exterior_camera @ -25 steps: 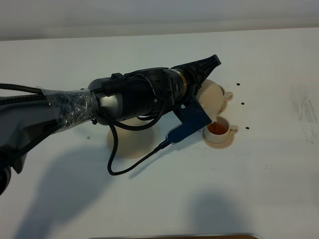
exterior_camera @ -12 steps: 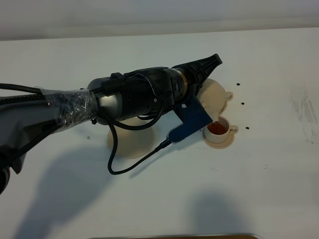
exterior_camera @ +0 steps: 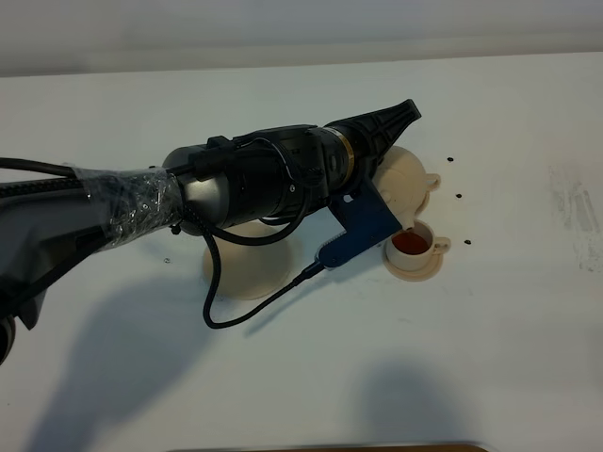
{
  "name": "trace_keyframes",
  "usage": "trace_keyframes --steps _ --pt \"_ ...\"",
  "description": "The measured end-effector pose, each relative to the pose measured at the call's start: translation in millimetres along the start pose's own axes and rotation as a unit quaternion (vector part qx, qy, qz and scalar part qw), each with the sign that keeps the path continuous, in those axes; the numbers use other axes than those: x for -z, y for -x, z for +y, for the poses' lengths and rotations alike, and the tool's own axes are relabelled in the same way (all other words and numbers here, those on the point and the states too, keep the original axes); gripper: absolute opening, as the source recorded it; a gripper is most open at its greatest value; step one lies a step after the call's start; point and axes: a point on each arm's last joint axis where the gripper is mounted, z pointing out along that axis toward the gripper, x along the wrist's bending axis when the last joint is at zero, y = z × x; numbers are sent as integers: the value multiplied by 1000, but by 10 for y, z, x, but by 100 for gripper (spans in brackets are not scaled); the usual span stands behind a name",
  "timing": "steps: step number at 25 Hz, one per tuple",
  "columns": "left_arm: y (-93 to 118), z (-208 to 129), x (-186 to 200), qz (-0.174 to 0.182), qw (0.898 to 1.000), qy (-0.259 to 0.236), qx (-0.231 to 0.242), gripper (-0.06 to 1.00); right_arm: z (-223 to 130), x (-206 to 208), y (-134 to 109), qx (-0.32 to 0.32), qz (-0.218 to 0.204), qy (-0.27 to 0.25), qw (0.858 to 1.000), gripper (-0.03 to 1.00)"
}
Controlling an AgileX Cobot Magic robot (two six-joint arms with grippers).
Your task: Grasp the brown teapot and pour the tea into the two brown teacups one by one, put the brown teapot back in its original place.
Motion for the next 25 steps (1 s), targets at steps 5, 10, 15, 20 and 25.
trace_keyframes --steps 5,10,15,20,25 --pt "-1 0 0 1 1000 0 -2 8 0 0 0 0 0 0 1000 44" --pt "-8 -5 9 2 1000 -1 -11 8 0 0 0 0 0 0 1000 44" --pt "-8 -5 9 2 1000 -1 -13 8 0 0 0 0 0 0 1000 44" --pt "-8 -5 9 2 1000 -1 -13 8 0 0 0 0 0 0 1000 44" --pt "-30 -22 39 6 1000 -2 -12 8 0 0 0 0 0 0 1000 44"
